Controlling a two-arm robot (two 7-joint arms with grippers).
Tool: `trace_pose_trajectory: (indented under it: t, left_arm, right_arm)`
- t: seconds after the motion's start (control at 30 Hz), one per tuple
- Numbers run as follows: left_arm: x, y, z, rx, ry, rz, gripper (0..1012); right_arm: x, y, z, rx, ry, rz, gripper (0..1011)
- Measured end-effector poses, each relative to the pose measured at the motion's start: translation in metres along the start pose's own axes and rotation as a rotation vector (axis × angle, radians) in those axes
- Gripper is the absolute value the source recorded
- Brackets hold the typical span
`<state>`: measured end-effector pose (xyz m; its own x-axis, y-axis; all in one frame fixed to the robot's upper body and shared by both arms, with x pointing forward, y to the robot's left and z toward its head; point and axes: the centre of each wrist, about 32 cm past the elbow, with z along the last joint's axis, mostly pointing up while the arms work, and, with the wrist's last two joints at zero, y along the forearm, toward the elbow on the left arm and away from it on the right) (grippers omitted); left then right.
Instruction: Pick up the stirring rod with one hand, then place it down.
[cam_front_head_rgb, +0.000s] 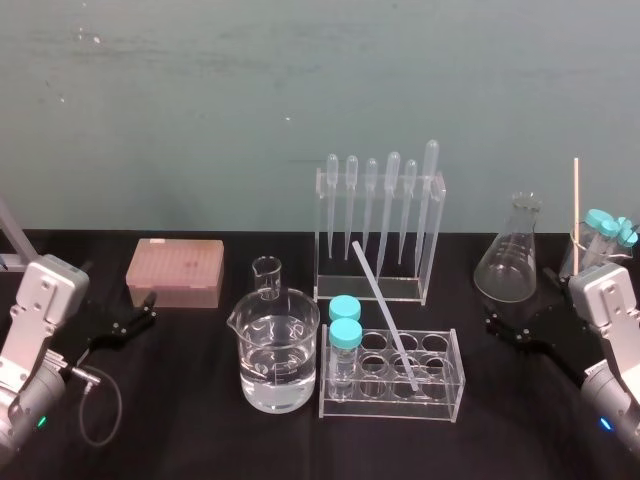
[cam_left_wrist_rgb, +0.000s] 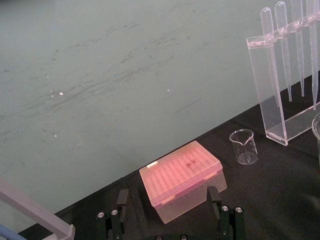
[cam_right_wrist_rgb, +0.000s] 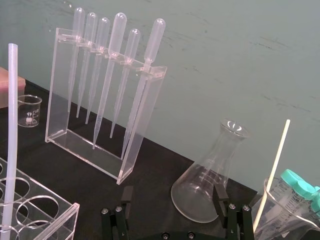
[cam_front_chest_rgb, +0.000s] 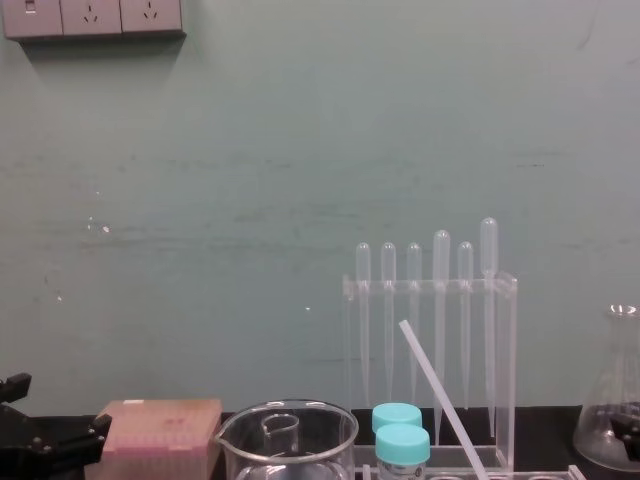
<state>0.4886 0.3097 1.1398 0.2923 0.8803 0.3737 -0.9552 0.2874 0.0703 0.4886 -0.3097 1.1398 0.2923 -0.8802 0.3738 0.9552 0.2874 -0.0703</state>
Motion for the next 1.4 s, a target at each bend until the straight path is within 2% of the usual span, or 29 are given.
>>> trace_pose_trajectory:
  t: [0.83, 0.97, 1.07, 1.1, 1.13, 1.2, 1.23, 1.3, 1.4]
  left_arm:
    - [0.0000, 0.000, 0.000, 0.000, 0.000, 0.000, 1000]
    - [0.0000, 0.000, 0.000, 0.000, 0.000, 0.000, 1000]
    - [0.0000, 0.000, 0.000, 0.000, 0.000, 0.000, 1000]
    - [0.0000, 0.000, 0.000, 0.000, 0.000, 0.000, 1000]
    - [0.0000, 0.000, 0.000, 0.000, 0.000, 0.000, 1000]
    - [0.0000, 0.000, 0.000, 0.000, 0.000, 0.000, 1000]
    - [0.0000, 0.000, 0.000, 0.000, 0.000, 0.000, 1000]
    - [0.0000, 0.000, 0.000, 0.000, 0.000, 0.000, 1000]
    - [0.0000, 0.000, 0.000, 0.000, 0.000, 0.000, 1000]
  right_arm:
    - [0.0000, 0.000, 0.000, 0.000, 0.000, 0.000, 1003]
    - [0.0033, 0.002, 0.002, -0.010, 0.003, -0.011, 1003]
    - [0.0114, 0.006, 0.012, -0.019, 0.083, 0.022, 1003]
    - [0.0114, 0.006, 0.012, -0.019, 0.083, 0.022, 1003]
    - [0.0152, 0.008, 0.018, -0.022, 0.135, 0.052, 1003]
    - [0.0188, 0.009, 0.024, -0.022, 0.179, 0.090, 1003]
    - [0.0219, 0.010, 0.030, -0.021, 0.220, 0.136, 1003]
    - [0.0253, 0.013, 0.038, -0.015, 0.260, 0.198, 1003]
    - [0.0286, 0.017, 0.048, 0.001, 0.285, 0.281, 1003]
